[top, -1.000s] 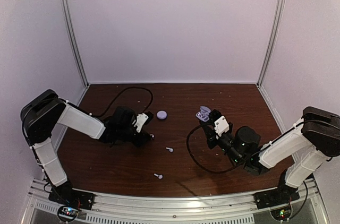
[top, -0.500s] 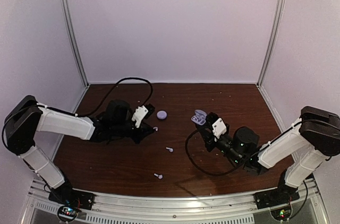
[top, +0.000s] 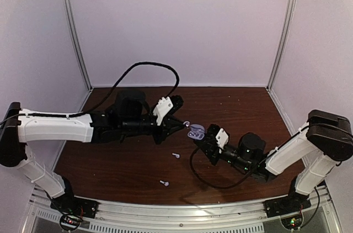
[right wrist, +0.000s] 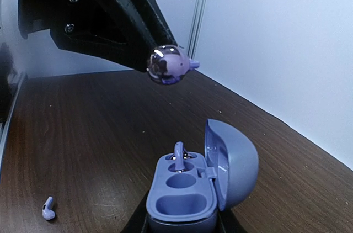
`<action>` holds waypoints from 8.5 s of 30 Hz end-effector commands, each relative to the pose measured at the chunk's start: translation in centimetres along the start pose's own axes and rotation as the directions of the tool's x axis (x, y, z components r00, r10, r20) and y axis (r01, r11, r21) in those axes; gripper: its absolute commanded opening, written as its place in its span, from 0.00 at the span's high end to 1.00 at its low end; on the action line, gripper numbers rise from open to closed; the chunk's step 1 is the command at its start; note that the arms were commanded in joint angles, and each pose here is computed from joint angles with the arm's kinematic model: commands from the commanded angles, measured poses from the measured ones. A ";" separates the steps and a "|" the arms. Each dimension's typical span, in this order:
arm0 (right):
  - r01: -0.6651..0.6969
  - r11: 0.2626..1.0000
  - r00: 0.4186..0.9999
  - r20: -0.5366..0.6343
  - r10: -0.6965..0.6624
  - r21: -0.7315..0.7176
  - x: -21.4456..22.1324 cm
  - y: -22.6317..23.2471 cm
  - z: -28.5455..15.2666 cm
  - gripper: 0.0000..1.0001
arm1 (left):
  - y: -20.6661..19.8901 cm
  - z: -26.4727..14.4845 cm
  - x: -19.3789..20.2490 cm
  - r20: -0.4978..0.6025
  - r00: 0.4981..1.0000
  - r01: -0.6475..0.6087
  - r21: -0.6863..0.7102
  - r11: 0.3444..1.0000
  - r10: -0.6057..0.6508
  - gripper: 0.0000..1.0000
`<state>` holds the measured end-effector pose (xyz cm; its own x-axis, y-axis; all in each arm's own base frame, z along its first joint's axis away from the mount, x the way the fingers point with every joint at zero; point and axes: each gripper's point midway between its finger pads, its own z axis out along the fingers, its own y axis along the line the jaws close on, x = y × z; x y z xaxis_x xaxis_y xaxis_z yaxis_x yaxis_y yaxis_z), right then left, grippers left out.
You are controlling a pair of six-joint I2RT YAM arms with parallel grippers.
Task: Insert the wireless bluetooth earbuds into the charging case
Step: Insert the right earbud into the right side groove of the charging case, then adjust the right earbud in the right side groove of the charging case, then close the charging case with the earbuds inside, then place the charging case with the earbuds at the center of the board.
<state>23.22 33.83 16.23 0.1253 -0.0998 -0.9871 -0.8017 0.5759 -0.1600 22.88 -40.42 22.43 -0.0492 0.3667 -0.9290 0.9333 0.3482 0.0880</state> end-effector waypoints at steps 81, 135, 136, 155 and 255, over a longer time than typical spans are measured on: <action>-0.148 0.972 0.985 0.056 0.161 -0.183 -2.3 2.6 1.6 1.00 | -4.7 2.4 -2.4 -0.003 0.973 -0.231 0.123 0.965 0.233 0.94; -0.116 0.927 0.982 0.099 0.161 -0.356 -3.6 5.1 0.3 1.00 | -6.6 1.9 1.0 -0.110 0.953 -0.246 0.264 0.933 0.282 0.93; -0.115 0.928 0.982 0.101 0.161 -0.355 -3.6 5.1 0.3 1.00 | -6.9 1.8 1.1 -0.110 0.952 -0.245 0.279 0.929 0.284 0.93; -0.190 0.896 0.968 0.075 0.239 -0.401 -4.4 4.9 0.7 1.00 | -3.2 -3.9 -5.3 0.115 0.959 -0.260 -0.001 0.966 0.258 0.21; -0.530 0.744 0.600 -0.440 0.668 0.407 12.6 -22.6 4.4 0.39 | 16.5 0.4 8.1 -0.021 0.928 0.319 -0.470 0.823 -0.372 0.02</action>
<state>44.91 25.09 4.47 -0.7682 -0.0557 -0.6378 -0.4267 0.7873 0.4451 37.13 -31.41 17.05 -0.3780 0.1991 -0.9041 0.5265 0.8495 -0.0330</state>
